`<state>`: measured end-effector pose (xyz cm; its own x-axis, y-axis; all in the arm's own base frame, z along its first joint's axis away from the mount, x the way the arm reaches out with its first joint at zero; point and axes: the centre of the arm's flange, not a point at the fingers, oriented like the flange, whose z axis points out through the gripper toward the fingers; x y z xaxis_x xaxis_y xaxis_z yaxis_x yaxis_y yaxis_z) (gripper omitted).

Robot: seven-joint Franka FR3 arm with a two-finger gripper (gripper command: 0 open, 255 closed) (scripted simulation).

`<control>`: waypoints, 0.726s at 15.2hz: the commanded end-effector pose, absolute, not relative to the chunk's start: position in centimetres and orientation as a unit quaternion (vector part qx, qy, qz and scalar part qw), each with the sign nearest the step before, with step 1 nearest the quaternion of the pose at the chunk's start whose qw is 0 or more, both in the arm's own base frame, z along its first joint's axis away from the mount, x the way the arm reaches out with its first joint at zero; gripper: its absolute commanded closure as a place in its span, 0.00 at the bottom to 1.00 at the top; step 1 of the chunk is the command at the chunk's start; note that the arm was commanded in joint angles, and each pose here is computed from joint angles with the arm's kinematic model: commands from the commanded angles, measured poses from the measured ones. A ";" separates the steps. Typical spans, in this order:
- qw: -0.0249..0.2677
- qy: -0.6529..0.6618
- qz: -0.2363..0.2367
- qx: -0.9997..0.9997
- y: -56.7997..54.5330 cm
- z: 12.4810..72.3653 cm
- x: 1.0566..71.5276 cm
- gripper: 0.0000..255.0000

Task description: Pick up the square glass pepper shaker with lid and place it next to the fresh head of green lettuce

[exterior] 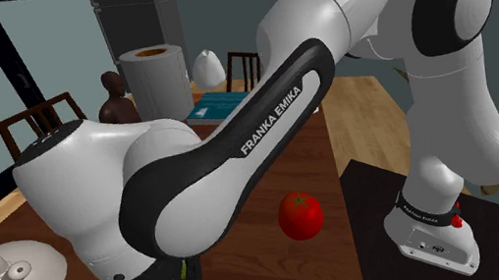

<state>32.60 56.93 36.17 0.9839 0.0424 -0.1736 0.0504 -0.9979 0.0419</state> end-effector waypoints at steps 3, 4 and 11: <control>0.025 0.025 -0.090 0.995 57.1 33.8 32.4 1.00; 0.025 0.025 -0.090 0.995 57.1 33.8 32.4 1.00; 0.025 0.025 -0.090 0.995 57.0 33.8 32.5 0.00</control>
<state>33.12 56.59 34.95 0.9857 0.0375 -0.1640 0.0445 -0.9982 0.0394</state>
